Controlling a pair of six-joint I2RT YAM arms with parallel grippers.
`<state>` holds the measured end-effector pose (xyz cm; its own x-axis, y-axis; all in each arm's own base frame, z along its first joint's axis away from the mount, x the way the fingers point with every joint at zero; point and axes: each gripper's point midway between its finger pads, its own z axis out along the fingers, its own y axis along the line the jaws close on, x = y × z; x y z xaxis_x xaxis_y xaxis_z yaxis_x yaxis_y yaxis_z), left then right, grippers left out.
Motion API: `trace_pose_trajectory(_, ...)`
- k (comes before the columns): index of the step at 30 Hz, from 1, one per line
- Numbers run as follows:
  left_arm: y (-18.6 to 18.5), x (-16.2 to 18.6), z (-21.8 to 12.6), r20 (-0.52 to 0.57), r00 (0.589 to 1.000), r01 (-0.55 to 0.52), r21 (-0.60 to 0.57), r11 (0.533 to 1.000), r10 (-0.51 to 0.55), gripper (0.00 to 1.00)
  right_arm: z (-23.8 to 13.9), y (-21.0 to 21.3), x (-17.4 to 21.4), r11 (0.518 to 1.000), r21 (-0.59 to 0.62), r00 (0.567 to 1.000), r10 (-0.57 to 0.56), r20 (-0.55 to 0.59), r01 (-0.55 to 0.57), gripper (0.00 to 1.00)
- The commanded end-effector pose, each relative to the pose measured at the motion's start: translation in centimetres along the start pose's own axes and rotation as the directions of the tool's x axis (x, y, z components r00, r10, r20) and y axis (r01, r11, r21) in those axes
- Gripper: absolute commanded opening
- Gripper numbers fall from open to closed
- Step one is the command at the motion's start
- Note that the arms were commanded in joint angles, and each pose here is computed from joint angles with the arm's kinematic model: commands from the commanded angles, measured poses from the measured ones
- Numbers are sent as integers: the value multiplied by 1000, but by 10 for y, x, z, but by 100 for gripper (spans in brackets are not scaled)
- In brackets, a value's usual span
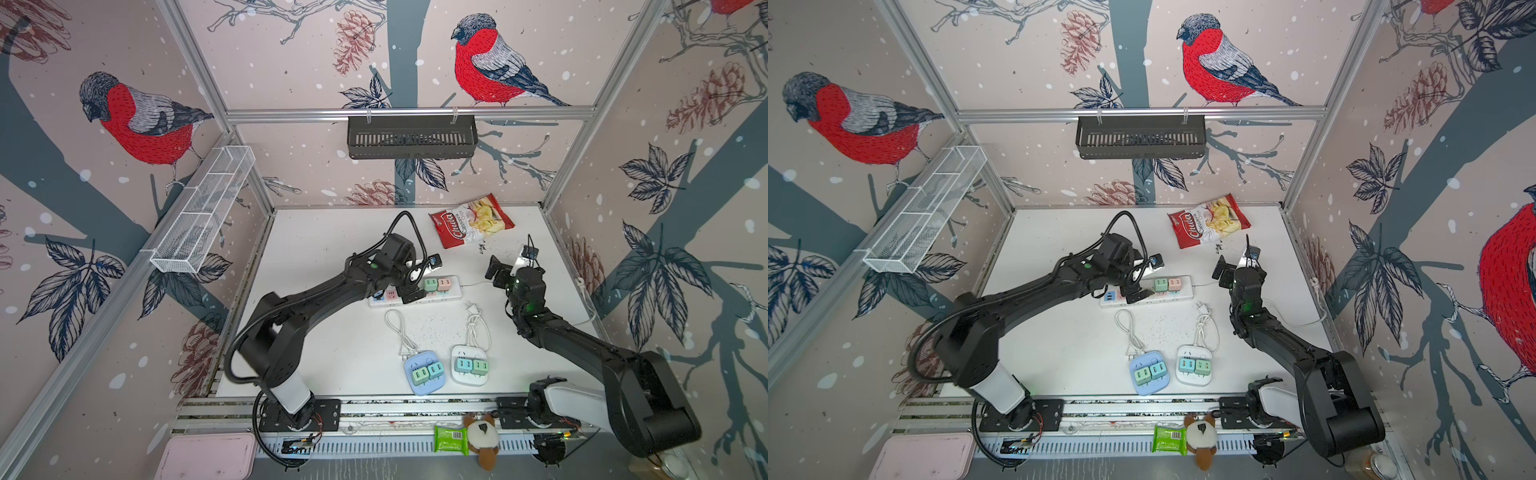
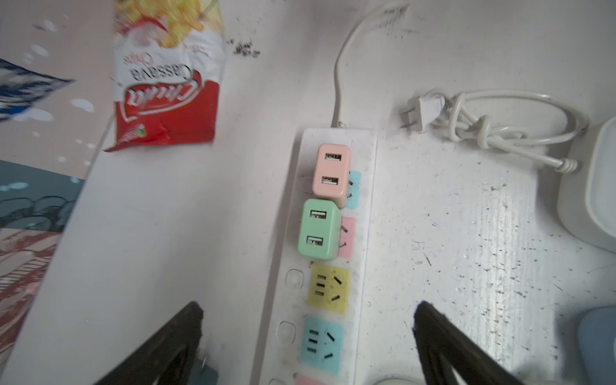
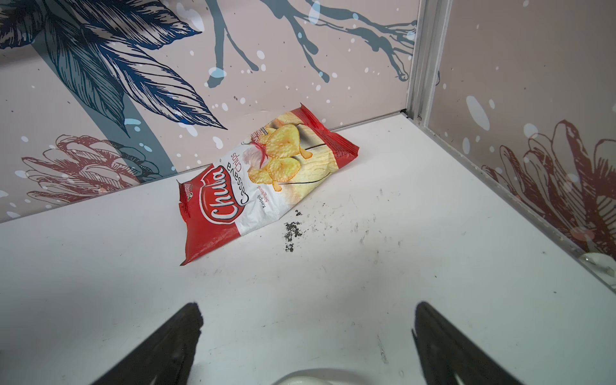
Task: Insert the plug
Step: 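Open the left gripper and lift it away from the power strip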
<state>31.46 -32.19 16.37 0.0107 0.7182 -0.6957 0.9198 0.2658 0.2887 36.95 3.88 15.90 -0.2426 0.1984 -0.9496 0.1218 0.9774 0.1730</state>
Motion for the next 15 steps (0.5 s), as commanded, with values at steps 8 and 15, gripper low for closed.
trace_pose_trajectory(8, 84, 15, -196, 712, 674, 625, -408, 665, -198, 99, -7, -12, -11, 997, 39, 996, 58, 66, -61, 100)
trace_pose_trajectory(15, 112, 117, -230, 781, 499, 863, -408, 299, -376, 99, -8, -17, -10, 995, 57, 995, 73, 67, -77, 100)
